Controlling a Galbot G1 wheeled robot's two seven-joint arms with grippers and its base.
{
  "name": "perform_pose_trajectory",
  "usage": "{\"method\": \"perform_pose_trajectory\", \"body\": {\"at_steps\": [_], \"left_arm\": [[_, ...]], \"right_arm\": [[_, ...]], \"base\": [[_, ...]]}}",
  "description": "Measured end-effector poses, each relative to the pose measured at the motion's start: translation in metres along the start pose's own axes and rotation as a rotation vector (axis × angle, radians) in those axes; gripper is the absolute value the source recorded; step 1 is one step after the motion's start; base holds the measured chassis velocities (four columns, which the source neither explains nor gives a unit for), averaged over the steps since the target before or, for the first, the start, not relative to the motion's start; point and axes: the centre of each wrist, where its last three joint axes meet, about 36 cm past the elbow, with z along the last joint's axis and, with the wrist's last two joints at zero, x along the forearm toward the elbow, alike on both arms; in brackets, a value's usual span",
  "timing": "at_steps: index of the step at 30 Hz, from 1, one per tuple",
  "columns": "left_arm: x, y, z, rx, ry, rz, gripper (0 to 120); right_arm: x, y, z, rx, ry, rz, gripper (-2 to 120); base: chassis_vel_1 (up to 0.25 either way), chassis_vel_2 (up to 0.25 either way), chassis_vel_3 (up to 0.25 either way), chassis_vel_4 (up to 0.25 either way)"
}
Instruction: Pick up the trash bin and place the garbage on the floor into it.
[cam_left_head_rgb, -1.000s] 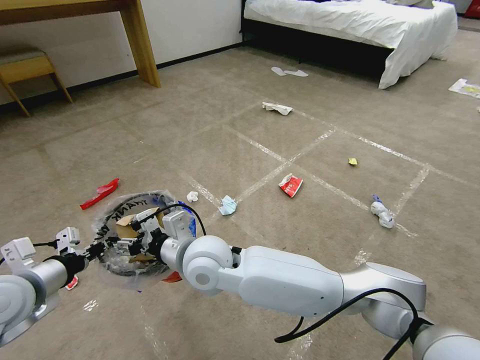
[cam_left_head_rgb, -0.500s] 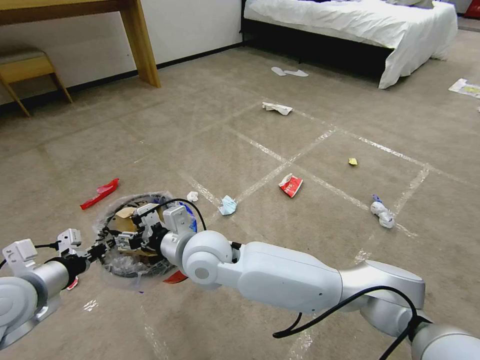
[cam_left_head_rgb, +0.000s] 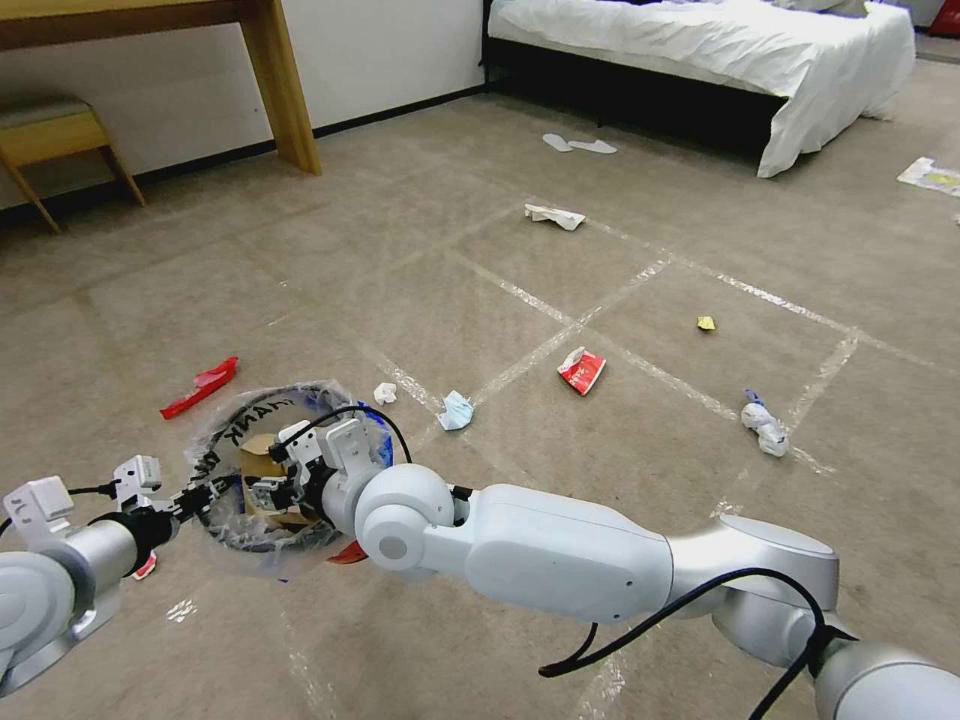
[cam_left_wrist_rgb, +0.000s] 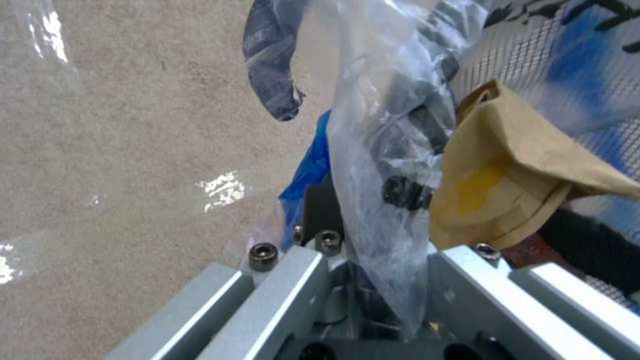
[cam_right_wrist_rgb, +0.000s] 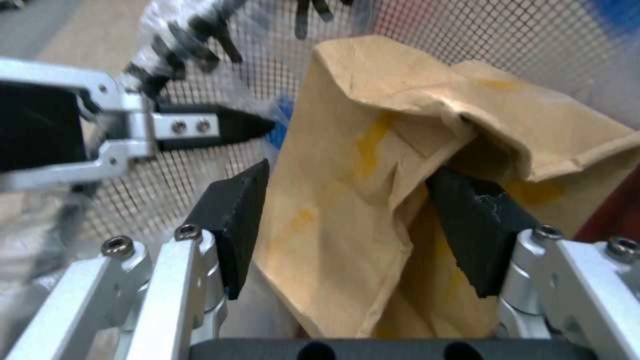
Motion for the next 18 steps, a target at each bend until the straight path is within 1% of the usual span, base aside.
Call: {"method": "perform_pose_trajectory", "body": {"at_steps": [4, 6, 18], "left_arm": [[0.000, 0.001, 0.000, 0.001, 0.001, -0.003, 0], [-0.001, 0.002, -0.001, 0.001, 0.001, -0.005, 0], [-0.002, 0.003, 0.000, 0.002, 0.001, -0.011, 0]], "right_arm": [[0.003, 0.003, -0.002, 0.003, 0.011, 0.003, 59], [0.010, 0.004, -0.005, 0.012, 0.021, 0.017, 56], [0.028, 0.006, -0.025, 0.025, 0.016, 0.040, 54]], "base": [[0.000, 0.000, 0.000, 0.000], [0.000, 0.000, 0.000, 0.000], [0.000, 0.000, 0.000, 0.000]]}}
